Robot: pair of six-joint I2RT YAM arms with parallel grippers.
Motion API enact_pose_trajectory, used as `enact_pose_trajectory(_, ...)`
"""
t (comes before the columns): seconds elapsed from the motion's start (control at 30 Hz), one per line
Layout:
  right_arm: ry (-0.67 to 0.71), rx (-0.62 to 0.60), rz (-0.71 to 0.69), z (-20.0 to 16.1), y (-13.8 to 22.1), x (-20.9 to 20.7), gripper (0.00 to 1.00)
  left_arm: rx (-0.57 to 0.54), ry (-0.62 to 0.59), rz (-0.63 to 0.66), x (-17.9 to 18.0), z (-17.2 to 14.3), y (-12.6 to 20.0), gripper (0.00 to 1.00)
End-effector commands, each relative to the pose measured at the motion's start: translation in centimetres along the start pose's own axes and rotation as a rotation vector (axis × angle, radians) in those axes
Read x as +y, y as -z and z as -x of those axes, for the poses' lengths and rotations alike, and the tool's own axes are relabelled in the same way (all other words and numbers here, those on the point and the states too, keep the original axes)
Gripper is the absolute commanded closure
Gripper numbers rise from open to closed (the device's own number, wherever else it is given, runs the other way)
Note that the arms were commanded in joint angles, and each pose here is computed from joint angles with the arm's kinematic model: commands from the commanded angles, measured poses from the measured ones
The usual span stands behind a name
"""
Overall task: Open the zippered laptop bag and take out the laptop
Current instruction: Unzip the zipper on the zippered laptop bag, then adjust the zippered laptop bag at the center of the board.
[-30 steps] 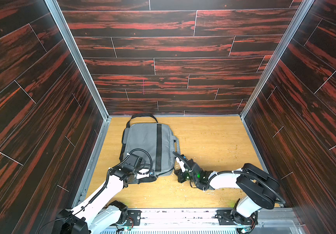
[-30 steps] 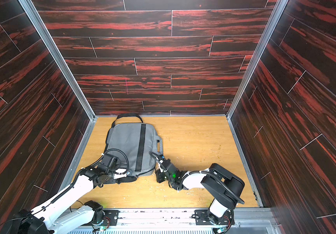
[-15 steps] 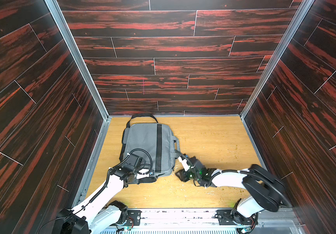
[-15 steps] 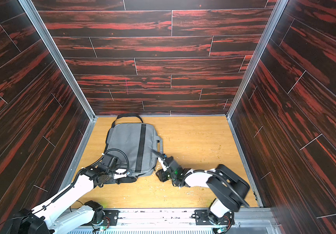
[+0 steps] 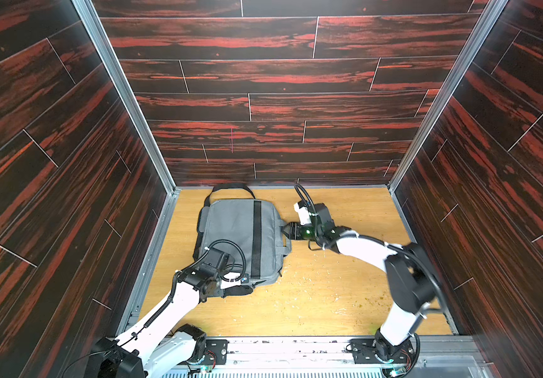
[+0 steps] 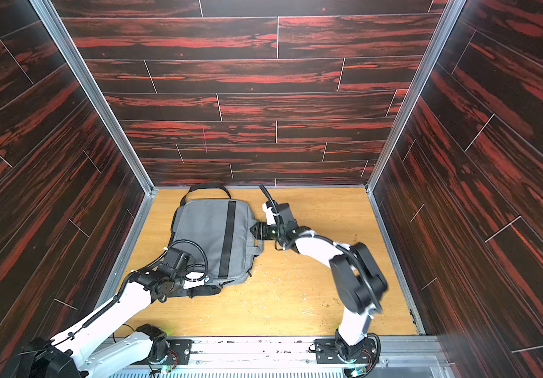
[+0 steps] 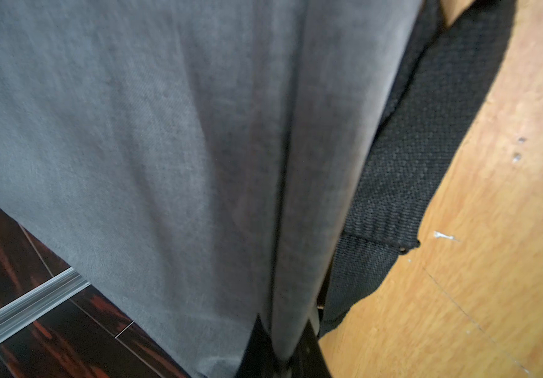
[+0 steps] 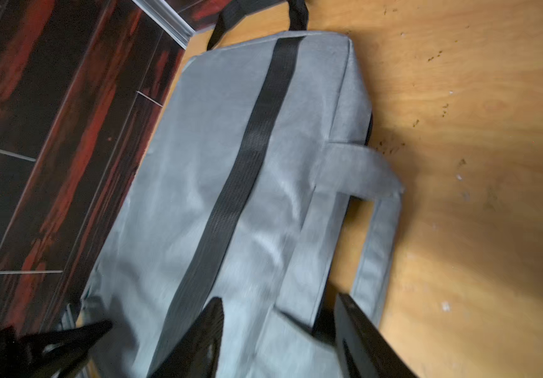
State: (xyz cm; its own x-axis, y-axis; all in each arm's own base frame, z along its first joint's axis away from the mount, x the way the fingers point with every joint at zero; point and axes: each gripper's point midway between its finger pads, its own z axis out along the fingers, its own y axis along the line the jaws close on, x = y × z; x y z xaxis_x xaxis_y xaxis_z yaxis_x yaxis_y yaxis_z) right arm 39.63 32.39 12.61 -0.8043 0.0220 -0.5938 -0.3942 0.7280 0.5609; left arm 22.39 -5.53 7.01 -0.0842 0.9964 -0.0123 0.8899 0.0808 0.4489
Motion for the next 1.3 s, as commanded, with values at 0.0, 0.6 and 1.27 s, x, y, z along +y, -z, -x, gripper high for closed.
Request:
enact_pose_trajectory(0.0,-0.073,0.104,-0.032,-1.1,-2.5,-2.7,0.41,-0.022,-0.021,-0.028,-0.8,0.2,0.6,1.0)
enact_pose_trajectory(0.6,-0.015,0.16,-0.144,3.0,-12.2,-8.2,0.41,-0.008,-0.061,-0.057,-1.9,-0.2,0.1,1.0)
enact_pose_trajectory(1.27,-0.052,0.171,-0.109,3.5,-12.7,-7.7,1.0,0.034,-0.062,-0.03,-1.4,-0.7,-0.4,1.0)
